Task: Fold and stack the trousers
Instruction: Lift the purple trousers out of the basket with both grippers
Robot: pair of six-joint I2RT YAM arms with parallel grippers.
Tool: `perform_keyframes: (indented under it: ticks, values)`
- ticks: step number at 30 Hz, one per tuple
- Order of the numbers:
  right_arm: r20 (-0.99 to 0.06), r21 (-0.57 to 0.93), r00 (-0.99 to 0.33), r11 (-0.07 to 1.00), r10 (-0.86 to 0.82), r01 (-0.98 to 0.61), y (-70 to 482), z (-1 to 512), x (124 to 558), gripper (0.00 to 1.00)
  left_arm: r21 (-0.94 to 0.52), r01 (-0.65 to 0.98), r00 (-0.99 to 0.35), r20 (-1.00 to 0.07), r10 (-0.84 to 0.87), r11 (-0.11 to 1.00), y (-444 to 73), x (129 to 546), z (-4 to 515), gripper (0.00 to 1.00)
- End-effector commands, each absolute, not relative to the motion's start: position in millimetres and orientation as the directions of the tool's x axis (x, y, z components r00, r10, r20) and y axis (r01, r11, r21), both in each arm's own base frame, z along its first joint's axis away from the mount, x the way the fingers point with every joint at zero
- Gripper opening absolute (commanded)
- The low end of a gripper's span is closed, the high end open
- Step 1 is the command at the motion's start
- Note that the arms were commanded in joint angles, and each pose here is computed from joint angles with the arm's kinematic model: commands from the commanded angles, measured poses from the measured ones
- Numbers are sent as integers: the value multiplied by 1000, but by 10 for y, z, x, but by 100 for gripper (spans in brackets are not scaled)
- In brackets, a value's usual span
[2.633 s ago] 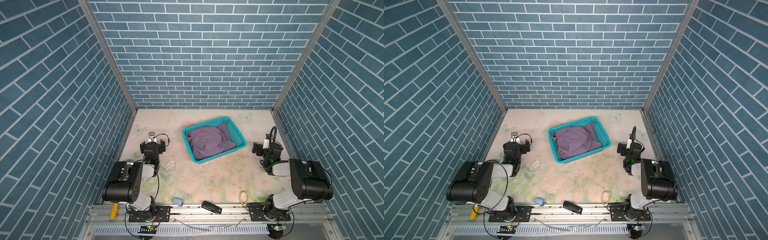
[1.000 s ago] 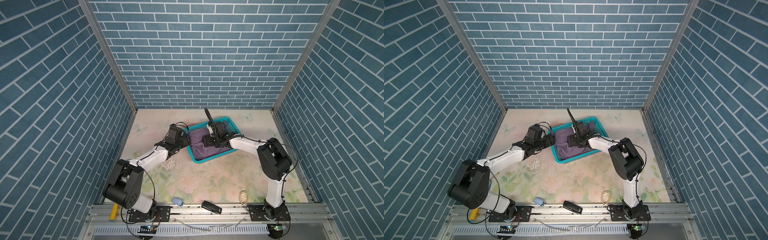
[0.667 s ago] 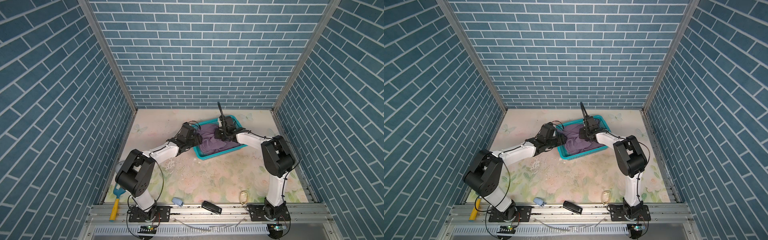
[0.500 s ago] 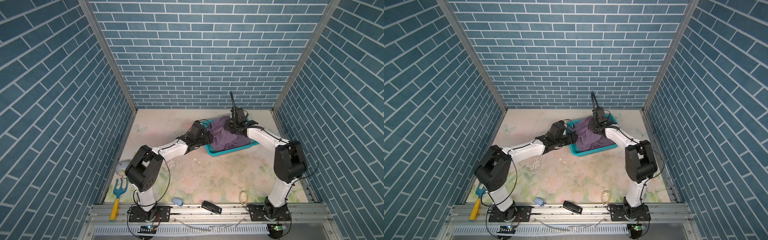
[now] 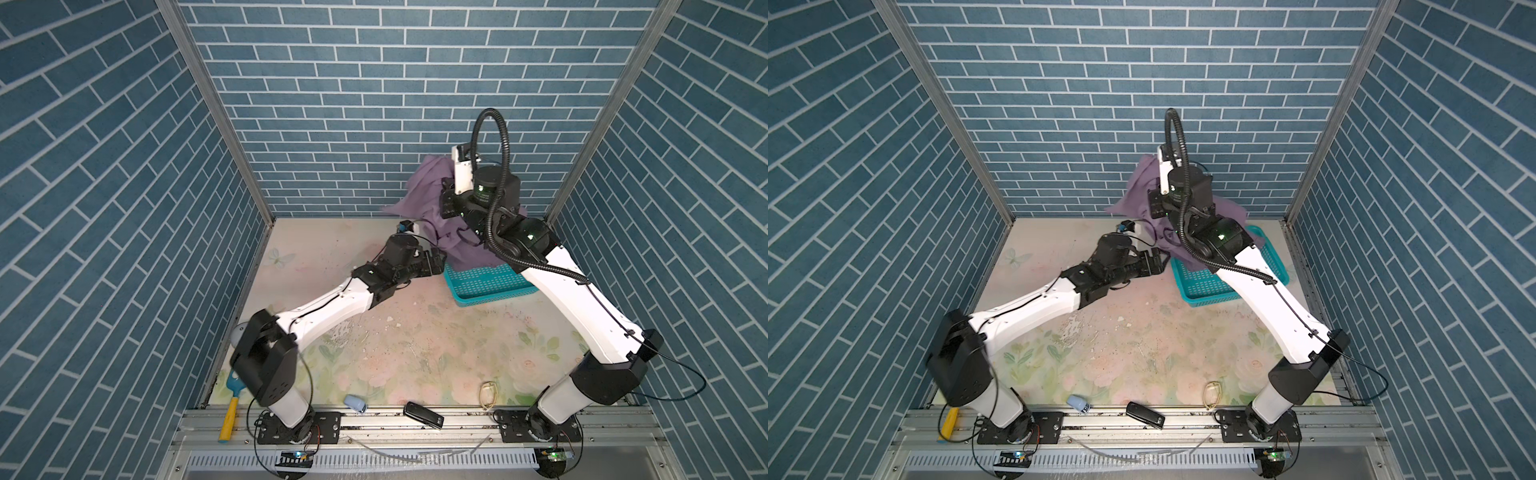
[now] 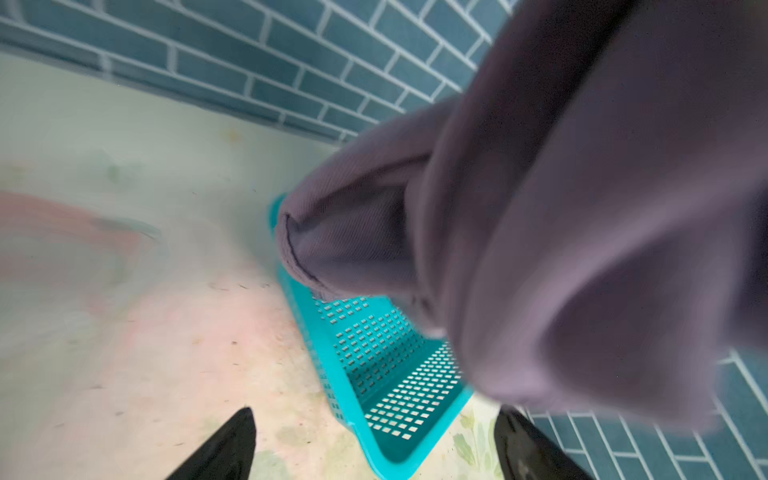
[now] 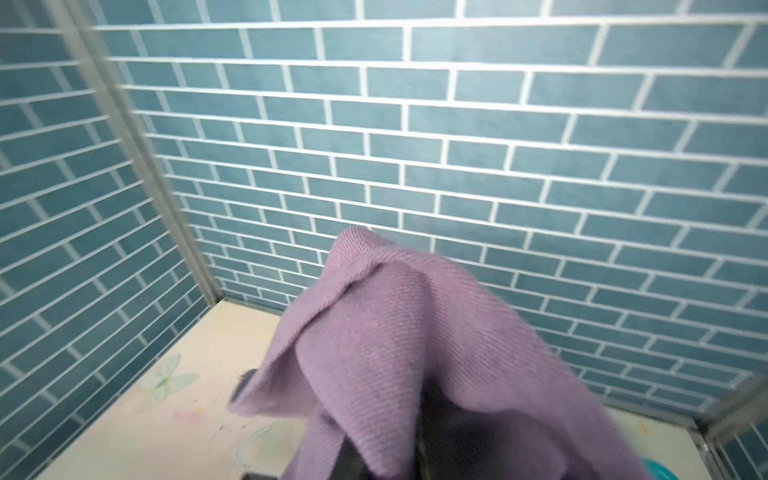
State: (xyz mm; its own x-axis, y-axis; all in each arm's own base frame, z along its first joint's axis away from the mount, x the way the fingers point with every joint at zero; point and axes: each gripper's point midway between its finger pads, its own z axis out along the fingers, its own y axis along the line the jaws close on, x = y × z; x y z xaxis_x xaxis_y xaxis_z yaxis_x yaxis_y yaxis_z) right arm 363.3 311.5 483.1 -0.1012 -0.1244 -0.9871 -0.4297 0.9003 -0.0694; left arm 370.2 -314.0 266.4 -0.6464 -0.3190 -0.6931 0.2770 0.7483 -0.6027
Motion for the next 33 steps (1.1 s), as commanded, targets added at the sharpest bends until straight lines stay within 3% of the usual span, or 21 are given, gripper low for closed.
perform_keyframes:
  ticks: [1,6,10,12,14,15,17,24,29,33]
  values:
    - [-951,-287,43,825,-305,-487,3685,4846,3464,0,-540,84,-532,-735,-421,837,-2278,3688,2754,93]
    - [-932,-273,-27,751,-361,-601,4335,4284,3428,0,-525,-82,-323,-790,-521,847,-1360,3398,2945,97]
    - [-908,-205,-160,743,-387,-638,4583,3641,3529,0,-490,-166,-326,-792,-516,856,-1146,3305,2766,98]
    - [-881,-158,-243,737,-406,-657,4637,3330,3537,24,-476,-186,-360,-781,-511,859,-1150,3299,2627,98]
    - [-844,-96,-342,744,-413,-661,4592,3071,3549,59,-475,-187,-389,-768,-509,860,-1199,3318,2524,99]
    - [-828,-65,-384,749,-410,-659,4547,2994,3543,70,-475,-183,-405,-761,-506,861,-1236,3334,2479,99]
    - [-800,6,-463,767,-381,-642,4374,2906,3555,81,-477,-169,-438,-748,-499,863,-1330,3376,2416,99]
    - [-760,259,-646,879,-70,-400,3204,2859,3699,86,-445,-48,-622,-687,-375,894,-2079,3568,2085,99]
    - [-708,338,-686,933,167,-122,2125,2690,3668,87,-462,220,-722,-669,-175,859,-3021,3542,2052,99]
    - [-624,428,-710,903,326,38,1643,2522,3530,96,-439,399,-760,-650,23,805,-3575,3392,1965,99]
